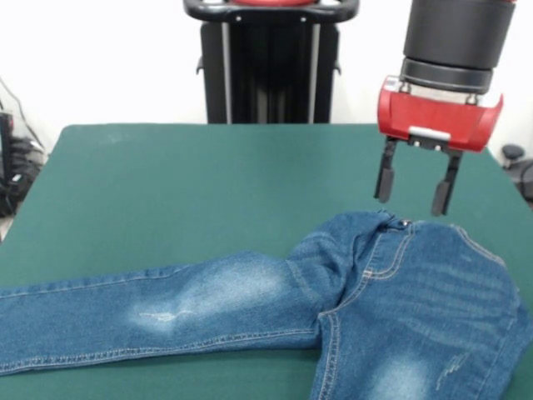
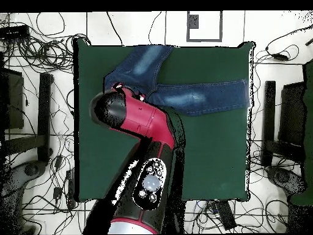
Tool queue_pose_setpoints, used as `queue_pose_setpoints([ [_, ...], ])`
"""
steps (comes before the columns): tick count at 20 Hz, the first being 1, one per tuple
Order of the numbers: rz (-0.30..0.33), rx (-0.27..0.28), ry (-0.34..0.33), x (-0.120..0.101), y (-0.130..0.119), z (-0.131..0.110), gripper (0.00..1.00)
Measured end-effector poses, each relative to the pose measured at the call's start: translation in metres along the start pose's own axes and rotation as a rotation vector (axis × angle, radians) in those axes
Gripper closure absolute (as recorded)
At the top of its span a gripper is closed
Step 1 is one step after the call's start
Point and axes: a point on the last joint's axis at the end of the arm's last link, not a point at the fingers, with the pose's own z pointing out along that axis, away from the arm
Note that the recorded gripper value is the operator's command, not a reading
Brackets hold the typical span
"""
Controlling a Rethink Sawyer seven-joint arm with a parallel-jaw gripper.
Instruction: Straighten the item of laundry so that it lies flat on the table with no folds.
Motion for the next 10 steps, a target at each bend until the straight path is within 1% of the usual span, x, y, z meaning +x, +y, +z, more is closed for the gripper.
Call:
queue_pose_setpoints([
  [10,0.026,0.009,0.003,-0.010,-0.016,0.003,0.00],
])
